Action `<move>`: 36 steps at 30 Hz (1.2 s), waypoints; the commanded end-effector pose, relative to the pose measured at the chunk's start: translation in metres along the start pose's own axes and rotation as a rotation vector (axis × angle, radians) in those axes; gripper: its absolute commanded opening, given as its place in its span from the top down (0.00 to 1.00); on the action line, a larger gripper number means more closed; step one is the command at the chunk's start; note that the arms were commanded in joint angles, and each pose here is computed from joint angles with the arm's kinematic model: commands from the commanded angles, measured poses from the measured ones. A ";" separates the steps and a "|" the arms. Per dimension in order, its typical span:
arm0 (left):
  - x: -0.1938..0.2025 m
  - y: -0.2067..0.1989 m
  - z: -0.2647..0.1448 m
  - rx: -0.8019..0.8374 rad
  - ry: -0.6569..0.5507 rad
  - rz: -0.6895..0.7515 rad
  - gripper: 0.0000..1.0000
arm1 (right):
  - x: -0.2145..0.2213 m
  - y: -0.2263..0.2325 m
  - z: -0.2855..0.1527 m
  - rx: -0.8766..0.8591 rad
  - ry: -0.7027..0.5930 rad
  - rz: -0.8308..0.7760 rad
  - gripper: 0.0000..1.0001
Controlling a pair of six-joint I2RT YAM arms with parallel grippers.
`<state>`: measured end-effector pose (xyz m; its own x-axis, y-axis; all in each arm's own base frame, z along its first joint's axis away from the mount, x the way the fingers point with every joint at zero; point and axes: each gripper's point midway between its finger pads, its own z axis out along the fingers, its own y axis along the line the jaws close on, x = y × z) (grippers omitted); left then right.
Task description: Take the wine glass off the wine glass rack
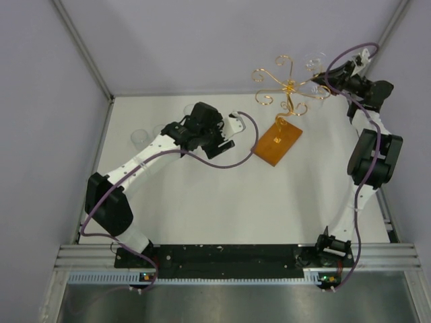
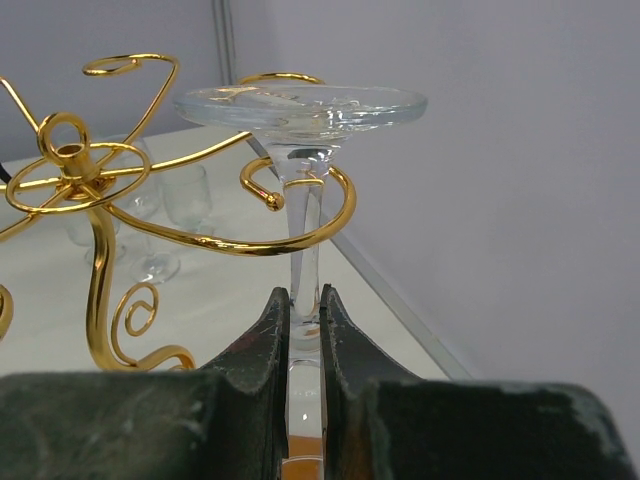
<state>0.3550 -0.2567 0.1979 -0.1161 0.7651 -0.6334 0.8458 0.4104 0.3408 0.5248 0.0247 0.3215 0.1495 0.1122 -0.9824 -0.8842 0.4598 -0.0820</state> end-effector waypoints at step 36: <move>-0.013 -0.003 -0.001 -0.016 -0.061 -0.006 0.26 | -0.046 0.055 0.022 -0.132 -0.045 -0.200 1.00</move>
<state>0.3528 -0.2609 0.1906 -0.1112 0.7637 -0.6360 0.8493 0.4054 0.3383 0.4926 0.0548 0.3133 -0.0328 0.1488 -0.9883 -0.9279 0.3628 0.0854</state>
